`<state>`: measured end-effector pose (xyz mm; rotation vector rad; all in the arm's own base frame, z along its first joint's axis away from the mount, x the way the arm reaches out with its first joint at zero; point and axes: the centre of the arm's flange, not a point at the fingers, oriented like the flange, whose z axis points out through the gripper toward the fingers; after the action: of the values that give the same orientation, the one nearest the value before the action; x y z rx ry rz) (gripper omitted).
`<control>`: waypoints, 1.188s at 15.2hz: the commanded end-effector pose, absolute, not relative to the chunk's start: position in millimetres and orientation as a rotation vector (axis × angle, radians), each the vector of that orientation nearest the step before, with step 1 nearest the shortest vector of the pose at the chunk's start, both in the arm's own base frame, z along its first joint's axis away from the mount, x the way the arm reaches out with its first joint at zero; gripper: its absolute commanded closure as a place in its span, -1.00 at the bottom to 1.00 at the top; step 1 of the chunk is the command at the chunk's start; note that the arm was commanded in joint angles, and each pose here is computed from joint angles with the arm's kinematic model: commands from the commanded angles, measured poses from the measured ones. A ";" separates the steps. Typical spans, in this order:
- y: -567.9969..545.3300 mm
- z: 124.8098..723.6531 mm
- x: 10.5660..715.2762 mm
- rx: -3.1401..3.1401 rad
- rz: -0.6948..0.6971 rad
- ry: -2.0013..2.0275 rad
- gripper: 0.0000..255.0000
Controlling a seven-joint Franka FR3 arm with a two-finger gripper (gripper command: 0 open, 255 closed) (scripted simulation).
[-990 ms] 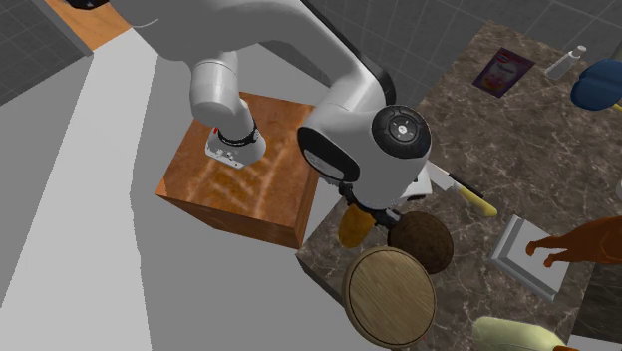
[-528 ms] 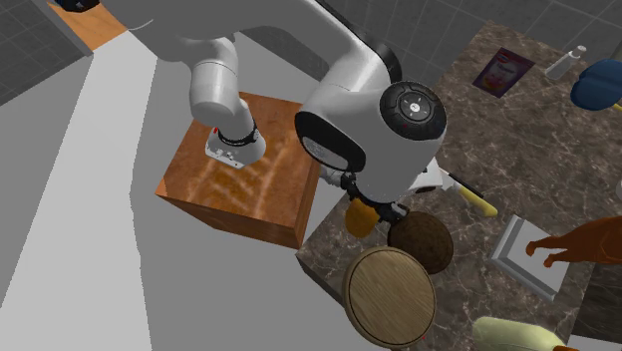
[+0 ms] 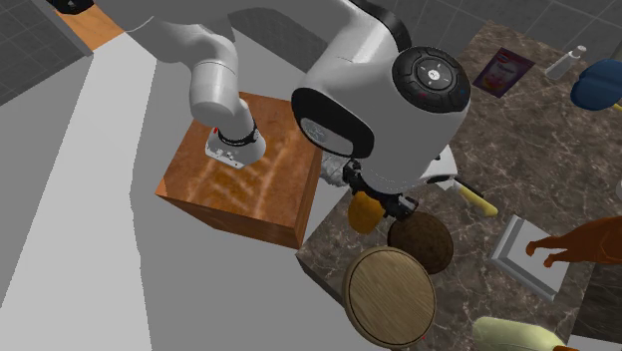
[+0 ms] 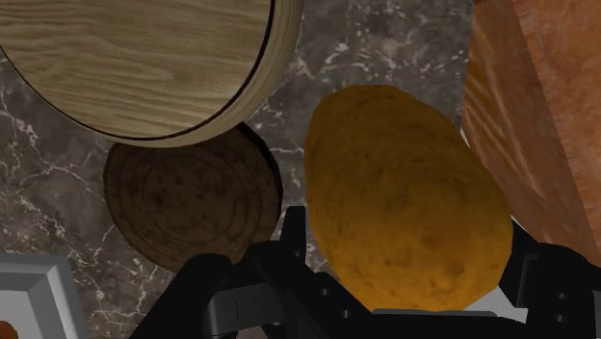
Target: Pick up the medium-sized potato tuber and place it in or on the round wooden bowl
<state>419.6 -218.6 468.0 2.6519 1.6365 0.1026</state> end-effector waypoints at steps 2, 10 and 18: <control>-218.8 484.1 419.8 2.652 0.102 1.637 1.00; -262.2 504.4 449.8 2.652 0.102 1.637 1.00; -349.0 508.3 509.8 2.652 0.102 1.637 1.00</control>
<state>501.7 -337.7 511.2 2.6553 1.6296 0.0970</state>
